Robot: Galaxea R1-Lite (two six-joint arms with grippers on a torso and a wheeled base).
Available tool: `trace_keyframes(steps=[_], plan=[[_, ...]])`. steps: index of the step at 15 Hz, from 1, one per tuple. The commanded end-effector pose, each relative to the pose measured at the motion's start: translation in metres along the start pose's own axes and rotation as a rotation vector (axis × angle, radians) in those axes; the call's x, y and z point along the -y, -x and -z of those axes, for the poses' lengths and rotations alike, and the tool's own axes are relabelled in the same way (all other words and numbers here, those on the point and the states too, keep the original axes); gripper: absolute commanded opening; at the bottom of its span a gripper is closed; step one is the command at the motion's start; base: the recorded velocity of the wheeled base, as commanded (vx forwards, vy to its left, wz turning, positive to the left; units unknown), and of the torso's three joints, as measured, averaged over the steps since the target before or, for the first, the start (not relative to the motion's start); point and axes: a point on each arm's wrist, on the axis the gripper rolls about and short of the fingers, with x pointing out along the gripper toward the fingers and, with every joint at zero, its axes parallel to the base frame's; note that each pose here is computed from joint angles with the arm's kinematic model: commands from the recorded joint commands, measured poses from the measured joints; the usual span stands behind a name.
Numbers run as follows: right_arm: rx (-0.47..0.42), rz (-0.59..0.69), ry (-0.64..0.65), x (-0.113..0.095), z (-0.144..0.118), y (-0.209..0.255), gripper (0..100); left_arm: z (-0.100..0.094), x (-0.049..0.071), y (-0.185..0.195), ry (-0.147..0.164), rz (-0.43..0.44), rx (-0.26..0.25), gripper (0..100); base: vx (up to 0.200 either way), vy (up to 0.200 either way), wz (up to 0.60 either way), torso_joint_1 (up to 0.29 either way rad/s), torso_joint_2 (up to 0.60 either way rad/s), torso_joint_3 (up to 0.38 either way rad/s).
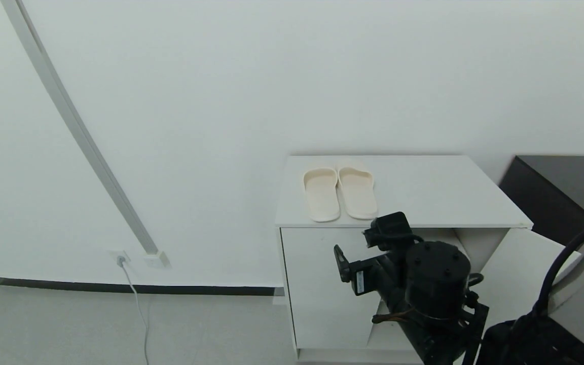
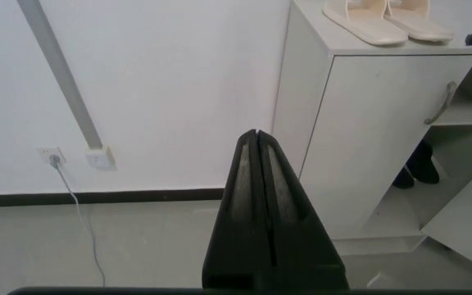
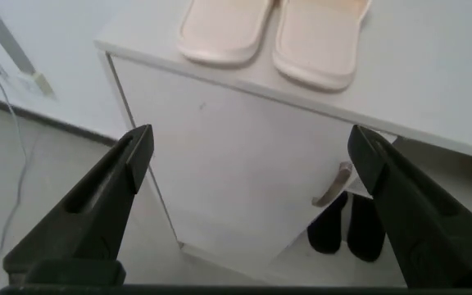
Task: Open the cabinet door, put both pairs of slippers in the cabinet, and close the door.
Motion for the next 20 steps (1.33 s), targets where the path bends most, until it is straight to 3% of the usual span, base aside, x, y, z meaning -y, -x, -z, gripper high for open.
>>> trace_keyframes(steps=[1, 3, 6, 11, 20], plan=[[0.022, 0.013, -0.063, 0.002, -0.037, -0.007, 100, 0.000, 0.000, 0.000, 0.000, 0.000, -0.001, 0, 0.000, 0.000, 0.00, 0.000, 0.00, 0.000], [-0.031, 0.015, -0.123, -0.002, -0.065, -0.012, 100, 0.000, 0.000, 0.000, 0.000, 0.000, -0.001, 0, 0.000, 0.000, 0.00, 0.000, 0.00, 0.000], [-0.100, 0.028, -0.193, -0.008, -0.081, -0.019, 100, 0.000, 0.000, 0.000, 0.000, 0.000, -0.001, 0, 0.000, 0.000, 0.00, 0.000, 0.00, 0.000], [-0.118, 0.045, -0.183, -0.009, -0.073, -0.022, 100, 0.000, 0.000, 0.000, 0.002, 0.003, -0.001, 0, 0.000, 0.000, 0.00, 0.000, 0.00, 0.000], [-0.163, 0.077, -0.153, -0.012, -0.037, -0.038, 100, 0.000, 0.000, 0.000, 0.001, 0.003, 0.001, 0, 0.200, 0.000, 0.00, 0.001, 0.00, 0.001]])
